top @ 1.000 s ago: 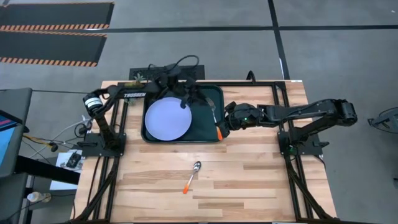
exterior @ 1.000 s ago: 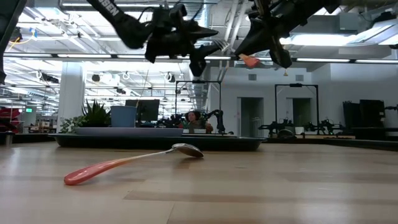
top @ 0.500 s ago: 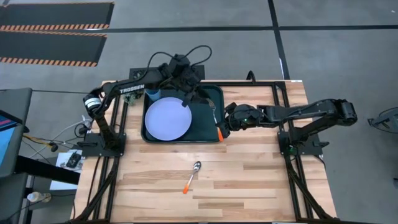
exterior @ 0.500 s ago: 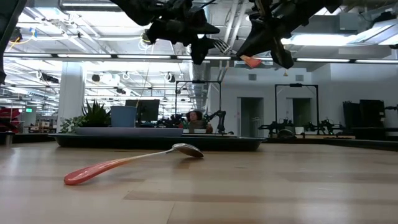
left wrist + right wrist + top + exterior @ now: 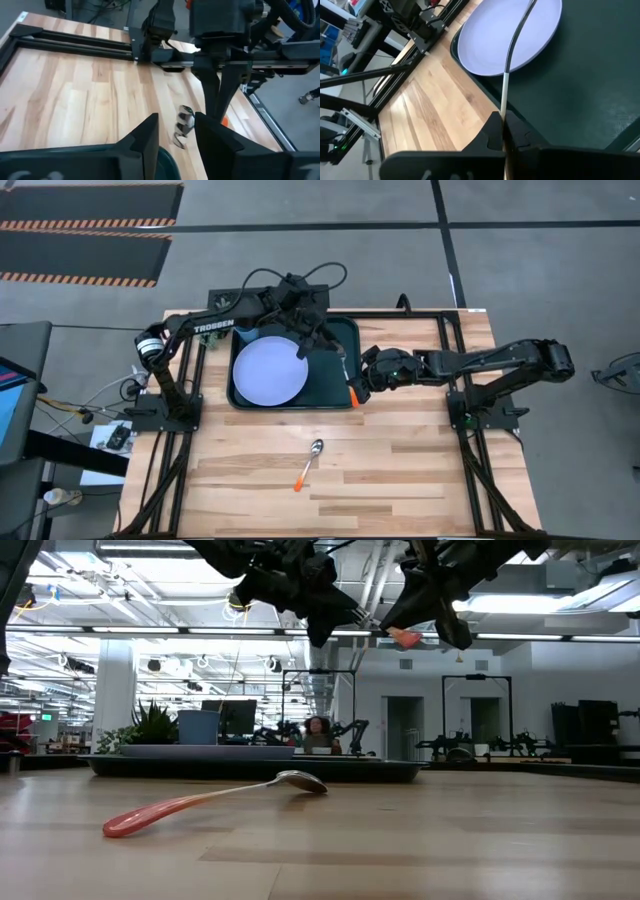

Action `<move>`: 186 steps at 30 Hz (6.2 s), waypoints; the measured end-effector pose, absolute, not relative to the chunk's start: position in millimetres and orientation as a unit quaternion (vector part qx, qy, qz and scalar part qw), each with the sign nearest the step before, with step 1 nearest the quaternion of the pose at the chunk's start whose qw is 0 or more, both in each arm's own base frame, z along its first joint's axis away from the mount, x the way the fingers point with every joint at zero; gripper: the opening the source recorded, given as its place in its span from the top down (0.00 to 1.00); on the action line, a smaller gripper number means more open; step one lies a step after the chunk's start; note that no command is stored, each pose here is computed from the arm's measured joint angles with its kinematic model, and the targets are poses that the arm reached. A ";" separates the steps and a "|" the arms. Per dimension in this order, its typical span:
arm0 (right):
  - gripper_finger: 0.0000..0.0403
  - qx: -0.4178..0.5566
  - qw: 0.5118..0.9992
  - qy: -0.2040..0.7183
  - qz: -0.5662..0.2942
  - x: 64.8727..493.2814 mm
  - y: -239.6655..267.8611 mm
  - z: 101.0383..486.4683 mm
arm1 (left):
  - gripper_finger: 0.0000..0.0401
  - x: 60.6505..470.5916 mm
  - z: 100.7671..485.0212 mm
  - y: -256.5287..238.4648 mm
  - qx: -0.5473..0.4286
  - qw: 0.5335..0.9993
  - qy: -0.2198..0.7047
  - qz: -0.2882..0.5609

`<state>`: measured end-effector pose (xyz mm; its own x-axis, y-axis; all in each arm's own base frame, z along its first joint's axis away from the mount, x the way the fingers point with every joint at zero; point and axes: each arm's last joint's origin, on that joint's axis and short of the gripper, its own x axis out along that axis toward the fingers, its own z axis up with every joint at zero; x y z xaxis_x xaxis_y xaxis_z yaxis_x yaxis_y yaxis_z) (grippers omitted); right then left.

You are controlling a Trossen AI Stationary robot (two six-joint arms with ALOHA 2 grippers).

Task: Pick and place plate/cup/fork/spoon on tray
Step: Put the orange fork to the right of the light blue plate on the dark green tray, then place the orange spoon to the right of the orange fork on the dark green tray

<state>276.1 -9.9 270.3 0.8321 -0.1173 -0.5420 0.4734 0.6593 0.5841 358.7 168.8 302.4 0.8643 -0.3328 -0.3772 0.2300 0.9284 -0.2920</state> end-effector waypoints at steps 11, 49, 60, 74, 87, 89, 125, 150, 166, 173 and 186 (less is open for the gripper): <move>1.00 0.380 0.878 0.242 -0.160 275.9 -9.3 270.0 | 0.81 358.7 302.4 168.8 -0.122 0.958 0.216 -0.147; 0.42 0.407 0.860 0.262 -0.160 245.9 2.7 286.6 | 1.00 368.7 258.6 224.5 -0.097 0.891 0.432 -0.105; 0.42 0.381 0.862 0.300 -0.150 237.5 13.3 283.8 | 1.00 400.4 226.8 237.3 -0.121 0.861 0.483 -0.104; 0.42 0.367 0.866 0.306 -0.147 236.9 13.2 283.4 | 1.00 396.1 198.2 261.8 -0.121 0.854 0.501 -0.079; 0.42 0.367 0.866 0.305 -0.147 237.0 13.2 283.6 | 0.99 401.4 172.9 265.5 -0.134 0.846 0.506 -0.096; 0.42 0.367 0.866 0.306 -0.147 236.9 13.2 283.5 | 0.97 401.4 172.9 266.0 -0.131 0.846 0.508 -0.093; 0.44 0.361 0.853 0.352 -0.135 230.7 40.1 276.0 | 0.87 373.4 298.1 194.8 -0.275 0.809 0.447 -0.267; 0.45 -0.010 0.927 0.357 0.112 284.6 54.8 238.9 | 0.85 270.0 227.6 -32.0 -0.304 0.819 0.486 0.011; 0.45 -0.141 0.896 0.350 0.236 394.4 102.3 195.2 | 0.84 241.5 237.5 -73.8 -0.260 0.847 0.456 0.086; 0.45 -0.169 0.878 0.366 0.258 414.2 112.9 174.5 | 0.84 237.8 237.4 -82.4 -0.254 0.848 0.456 0.089; 0.47 -0.189 0.849 0.414 0.270 426.7 115.0 125.7 | 0.84 237.1 237.6 -85.5 -0.256 0.849 0.455 0.086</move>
